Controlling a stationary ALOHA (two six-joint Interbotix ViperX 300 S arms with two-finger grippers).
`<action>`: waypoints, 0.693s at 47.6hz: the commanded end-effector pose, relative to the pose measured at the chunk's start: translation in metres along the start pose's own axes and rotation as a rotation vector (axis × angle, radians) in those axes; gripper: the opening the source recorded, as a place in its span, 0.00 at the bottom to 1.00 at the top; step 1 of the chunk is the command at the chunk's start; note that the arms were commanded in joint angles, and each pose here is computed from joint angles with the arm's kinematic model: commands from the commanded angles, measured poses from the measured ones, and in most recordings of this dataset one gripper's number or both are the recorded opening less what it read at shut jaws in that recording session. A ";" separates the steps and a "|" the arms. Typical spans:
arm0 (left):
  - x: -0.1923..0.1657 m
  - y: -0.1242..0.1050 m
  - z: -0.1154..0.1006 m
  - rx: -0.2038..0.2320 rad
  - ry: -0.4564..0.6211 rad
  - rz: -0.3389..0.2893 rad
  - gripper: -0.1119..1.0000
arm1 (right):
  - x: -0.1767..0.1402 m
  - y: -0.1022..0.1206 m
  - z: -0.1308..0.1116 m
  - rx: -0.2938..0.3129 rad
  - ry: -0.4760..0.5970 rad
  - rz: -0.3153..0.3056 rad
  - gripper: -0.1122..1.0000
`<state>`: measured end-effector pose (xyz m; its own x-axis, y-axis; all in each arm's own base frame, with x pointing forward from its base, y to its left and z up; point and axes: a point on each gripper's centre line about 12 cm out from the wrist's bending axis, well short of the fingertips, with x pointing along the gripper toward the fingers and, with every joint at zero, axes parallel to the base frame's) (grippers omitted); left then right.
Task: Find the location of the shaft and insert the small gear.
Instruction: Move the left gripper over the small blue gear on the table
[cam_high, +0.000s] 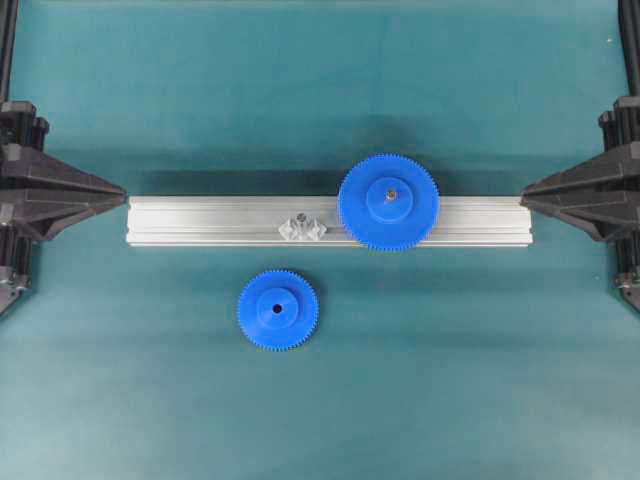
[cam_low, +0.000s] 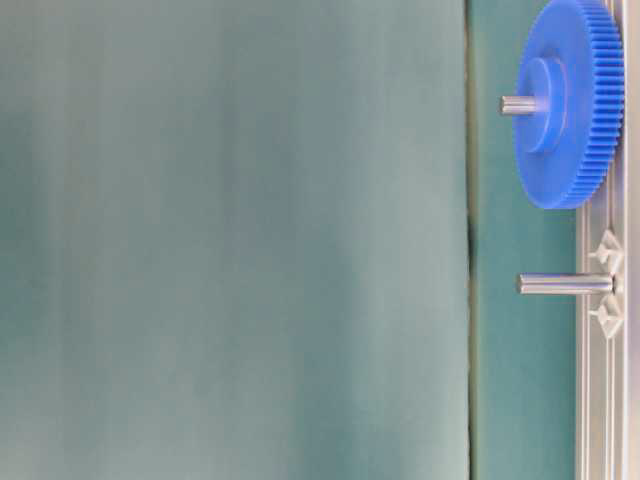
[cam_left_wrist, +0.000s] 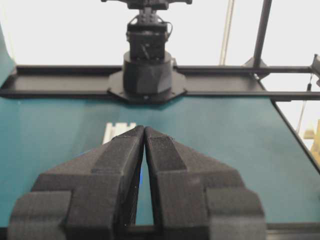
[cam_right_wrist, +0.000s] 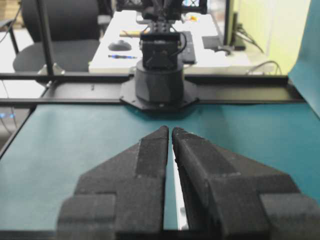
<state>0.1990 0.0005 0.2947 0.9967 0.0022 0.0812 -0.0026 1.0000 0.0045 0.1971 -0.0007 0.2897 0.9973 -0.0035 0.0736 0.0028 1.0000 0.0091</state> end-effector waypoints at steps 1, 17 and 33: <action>0.002 -0.004 -0.007 -0.017 0.022 -0.020 0.20 | 0.001 0.001 -0.008 0.005 0.022 0.004 0.25; 0.020 -0.014 -0.026 -0.072 0.125 -0.062 0.11 | -0.006 -0.001 -0.032 0.122 0.087 -0.013 0.11; 0.044 -0.021 -0.043 -0.069 0.280 -0.077 0.11 | -0.008 -0.002 -0.046 0.126 0.200 -0.025 0.11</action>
<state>0.2390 -0.0165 0.2474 0.9795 -0.0691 -0.1891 0.0573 0.9961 -0.0671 0.1904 -0.0011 0.2410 0.9935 -0.0083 -0.1134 0.0221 0.9923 0.1217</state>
